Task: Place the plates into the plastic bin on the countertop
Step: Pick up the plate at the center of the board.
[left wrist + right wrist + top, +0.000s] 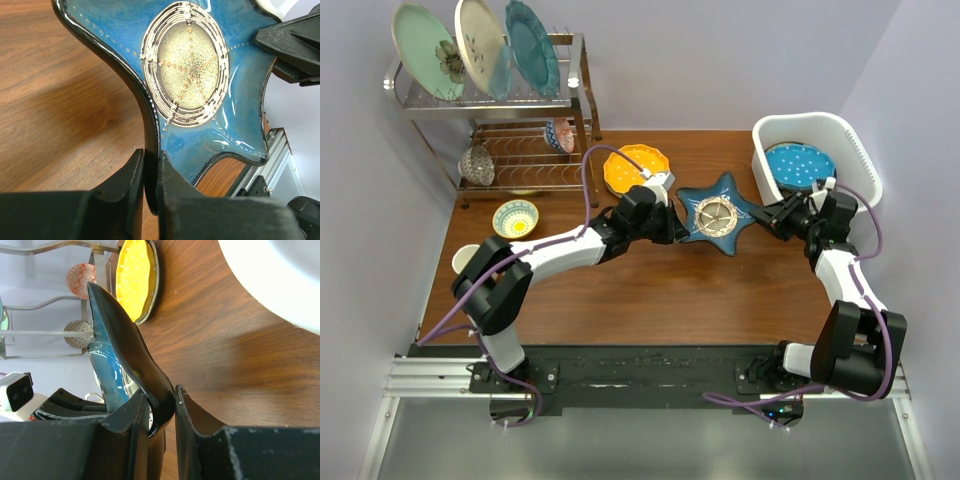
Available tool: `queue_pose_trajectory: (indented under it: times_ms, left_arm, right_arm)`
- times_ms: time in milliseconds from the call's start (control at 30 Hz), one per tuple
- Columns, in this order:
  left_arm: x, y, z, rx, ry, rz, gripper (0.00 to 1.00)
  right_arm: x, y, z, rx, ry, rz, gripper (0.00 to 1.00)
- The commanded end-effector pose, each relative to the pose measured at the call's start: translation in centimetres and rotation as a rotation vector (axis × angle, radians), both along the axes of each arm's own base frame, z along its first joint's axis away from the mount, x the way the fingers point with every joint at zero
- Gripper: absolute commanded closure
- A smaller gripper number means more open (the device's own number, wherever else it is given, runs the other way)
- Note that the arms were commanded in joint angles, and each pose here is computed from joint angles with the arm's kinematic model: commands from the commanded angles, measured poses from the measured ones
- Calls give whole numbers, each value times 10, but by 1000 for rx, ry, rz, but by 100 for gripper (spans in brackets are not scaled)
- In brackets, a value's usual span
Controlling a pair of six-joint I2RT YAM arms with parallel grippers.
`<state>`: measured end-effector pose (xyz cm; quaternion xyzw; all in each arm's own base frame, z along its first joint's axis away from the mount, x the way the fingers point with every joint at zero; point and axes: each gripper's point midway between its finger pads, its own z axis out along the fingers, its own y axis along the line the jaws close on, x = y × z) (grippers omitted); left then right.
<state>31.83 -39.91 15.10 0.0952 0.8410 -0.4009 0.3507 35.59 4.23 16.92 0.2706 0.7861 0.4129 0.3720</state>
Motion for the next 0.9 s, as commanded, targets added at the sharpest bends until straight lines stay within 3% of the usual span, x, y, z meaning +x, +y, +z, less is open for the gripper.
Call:
queue_pose_trajectory:
  times_ms: [0,33,200,300,400,667,867]
  left_arm:
    - [13,-23,90,-202,-192,-31,80]
    - [13,-22,85,-174,-183,-31,70]
    - [20,-13,73,-101,-193,16,46]
    - [26,3,67,-21,-195,74,26]
    - [30,18,64,23,-205,139,15]
    - [39,60,57,127,-204,314,6]
    - [36,82,68,122,-225,400,0]
  right_arm:
    - [6,2,21,56,-17,-7,100]
    - [2,1,20,49,-12,-16,100]
    - [0,0,22,47,-22,-36,100]
    - [-1,1,26,40,-31,-31,100]
    - [-1,1,28,46,-36,-38,100]
    - [-2,2,33,55,-47,-33,100]
    - [-3,2,37,57,-53,-36,100]
